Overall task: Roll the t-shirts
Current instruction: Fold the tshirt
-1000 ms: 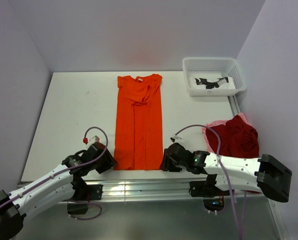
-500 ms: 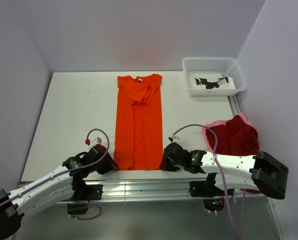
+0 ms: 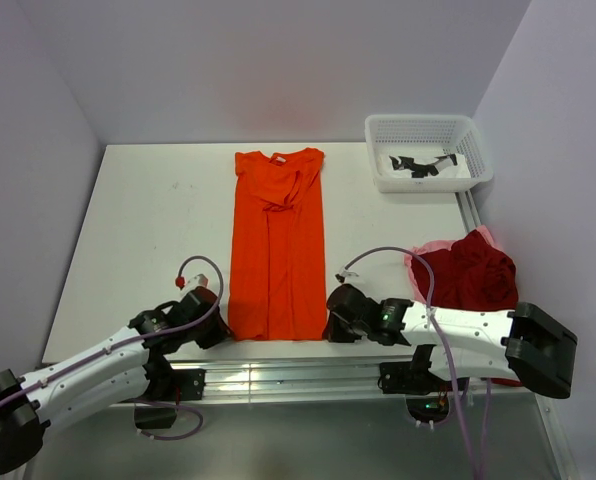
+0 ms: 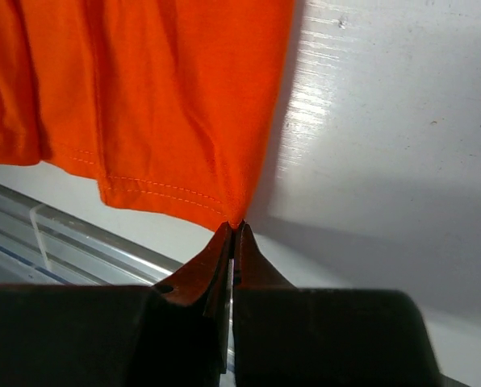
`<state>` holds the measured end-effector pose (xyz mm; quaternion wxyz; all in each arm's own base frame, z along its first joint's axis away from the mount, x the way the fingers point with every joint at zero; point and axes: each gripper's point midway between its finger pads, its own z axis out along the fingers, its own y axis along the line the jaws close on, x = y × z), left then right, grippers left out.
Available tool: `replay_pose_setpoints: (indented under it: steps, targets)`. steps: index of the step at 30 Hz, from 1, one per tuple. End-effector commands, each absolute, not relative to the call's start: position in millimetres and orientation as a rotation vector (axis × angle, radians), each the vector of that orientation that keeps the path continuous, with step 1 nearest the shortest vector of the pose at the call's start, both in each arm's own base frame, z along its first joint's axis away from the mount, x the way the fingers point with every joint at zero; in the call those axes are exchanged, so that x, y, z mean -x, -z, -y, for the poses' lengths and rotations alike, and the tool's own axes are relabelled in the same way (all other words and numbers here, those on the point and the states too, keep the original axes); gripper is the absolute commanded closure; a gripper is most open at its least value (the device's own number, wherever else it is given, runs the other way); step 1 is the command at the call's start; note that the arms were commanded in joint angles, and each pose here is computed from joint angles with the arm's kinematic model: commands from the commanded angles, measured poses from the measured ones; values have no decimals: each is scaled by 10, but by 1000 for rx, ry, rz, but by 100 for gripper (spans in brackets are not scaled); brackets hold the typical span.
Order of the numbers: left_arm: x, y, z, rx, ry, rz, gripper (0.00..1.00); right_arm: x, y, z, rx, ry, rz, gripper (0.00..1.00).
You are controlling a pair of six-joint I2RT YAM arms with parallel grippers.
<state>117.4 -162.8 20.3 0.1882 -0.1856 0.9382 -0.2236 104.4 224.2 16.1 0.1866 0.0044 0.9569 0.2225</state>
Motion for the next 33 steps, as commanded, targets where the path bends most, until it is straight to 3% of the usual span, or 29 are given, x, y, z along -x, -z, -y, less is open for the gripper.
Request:
replay_pose_setpoints:
  steps: [1, 12, 33]
  targets:
    - [-1261, -509, 1828, 467, 739, -2604, 100, -1094, -405, -2338, 35, -667, -2651, 100]
    - [-1413, -801, 1945, 428, 723, -2589, 100, -1201, -686, -2481, 102, -684, -2614, 100]
    - [-2031, -1063, 1810, 465, 636, -2481, 100, -1859, -1038, -2415, 105, -646, -2538, 100]
